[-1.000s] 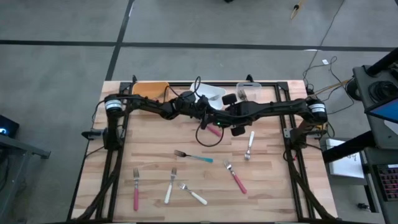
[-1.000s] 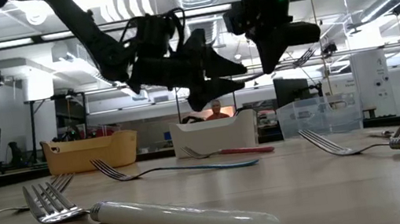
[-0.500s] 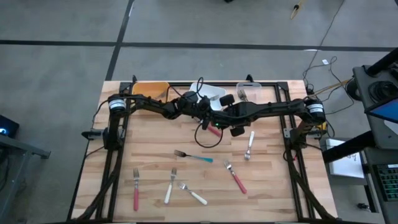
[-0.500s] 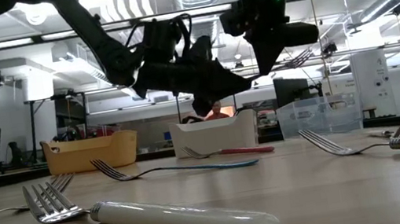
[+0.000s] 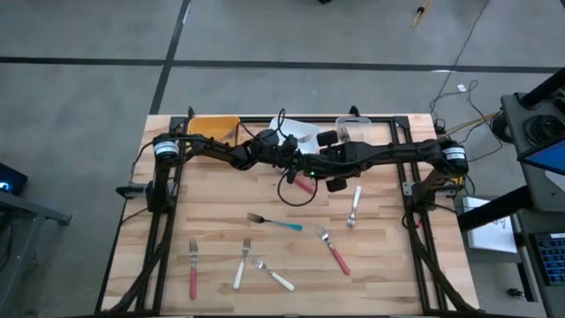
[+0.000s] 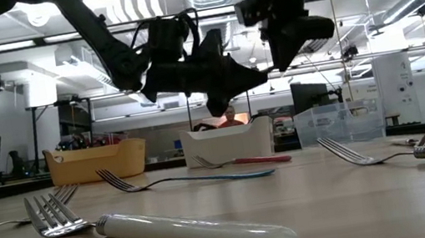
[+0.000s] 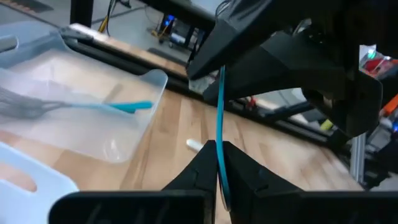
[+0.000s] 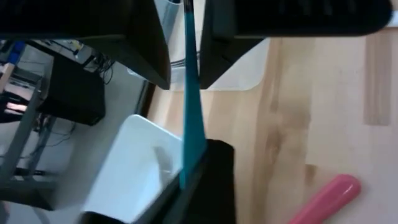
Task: Sort silverware by color (type)
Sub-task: Put the blue fork into the transparent bin
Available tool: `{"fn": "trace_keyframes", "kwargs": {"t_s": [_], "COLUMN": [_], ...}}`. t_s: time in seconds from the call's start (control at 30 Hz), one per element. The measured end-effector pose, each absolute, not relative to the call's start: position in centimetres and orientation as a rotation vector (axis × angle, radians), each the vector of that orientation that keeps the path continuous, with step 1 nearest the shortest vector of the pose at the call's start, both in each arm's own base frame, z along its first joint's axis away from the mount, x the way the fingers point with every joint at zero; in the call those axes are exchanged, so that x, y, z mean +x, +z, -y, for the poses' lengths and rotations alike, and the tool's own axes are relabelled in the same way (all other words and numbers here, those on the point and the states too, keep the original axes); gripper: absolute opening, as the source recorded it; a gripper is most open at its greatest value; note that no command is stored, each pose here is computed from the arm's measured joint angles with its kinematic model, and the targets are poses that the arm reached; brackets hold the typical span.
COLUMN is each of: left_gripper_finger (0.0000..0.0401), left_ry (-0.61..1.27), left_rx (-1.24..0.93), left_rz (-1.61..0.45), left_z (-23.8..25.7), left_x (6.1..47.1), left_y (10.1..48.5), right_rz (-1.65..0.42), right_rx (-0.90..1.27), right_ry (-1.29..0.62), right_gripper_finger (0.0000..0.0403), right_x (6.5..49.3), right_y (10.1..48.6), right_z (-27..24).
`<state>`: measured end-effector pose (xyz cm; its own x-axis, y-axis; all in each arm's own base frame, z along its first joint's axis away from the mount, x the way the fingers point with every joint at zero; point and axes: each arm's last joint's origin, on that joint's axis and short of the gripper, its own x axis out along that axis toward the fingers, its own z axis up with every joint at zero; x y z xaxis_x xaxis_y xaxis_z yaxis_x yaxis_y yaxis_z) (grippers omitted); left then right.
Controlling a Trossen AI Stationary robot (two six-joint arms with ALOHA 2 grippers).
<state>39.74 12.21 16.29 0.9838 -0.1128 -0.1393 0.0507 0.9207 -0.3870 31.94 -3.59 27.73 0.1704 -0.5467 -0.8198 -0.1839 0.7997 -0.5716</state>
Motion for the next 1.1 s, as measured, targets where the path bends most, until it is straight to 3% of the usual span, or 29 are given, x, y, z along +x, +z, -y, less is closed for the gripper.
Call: {"fn": "trace_keyframes", "kwargs": {"t_s": [0.13, 0.43, 0.7, 0.83, 1.1], "left_gripper_finger": [0.0000, 0.0000, 0.0000, 0.0000, 0.0000], "left_ry": [-0.083, -0.011, 0.068, 0.133, 0.225], "left_rx": [-0.416, -0.465, -0.408, -0.328, -0.206], "left_rz": [-0.094, 0.008, 0.191, 0.224, 0.269], "left_z": [-12.5, -14.3, -15.2, -14.9, -13.7], "left_x": [39.6, 38.8, 38.3, 38.2, 38.0], "left_y": [16.8, 17.4, 19.5, 20.5, 22.2], "right_rz": [-1.362, -1.139, -0.732, -0.519, -0.064], "right_rx": [-0.660, -0.550, -0.094, 0.132, 0.356], "right_ry": [-0.366, -0.568, -0.803, -0.861, -0.800], "right_gripper_finger": [0.0105, 0.0109, 0.0109, 0.0104, 0.0097], "right_x": [31.2, 27.7, 22.8, 20.7, 20.2], "right_y": [29.0, 34.0, 38.2, 37.2, 32.2], "right_z": [3.7, 3.6, 3.4, 3.2, 3.2]}}
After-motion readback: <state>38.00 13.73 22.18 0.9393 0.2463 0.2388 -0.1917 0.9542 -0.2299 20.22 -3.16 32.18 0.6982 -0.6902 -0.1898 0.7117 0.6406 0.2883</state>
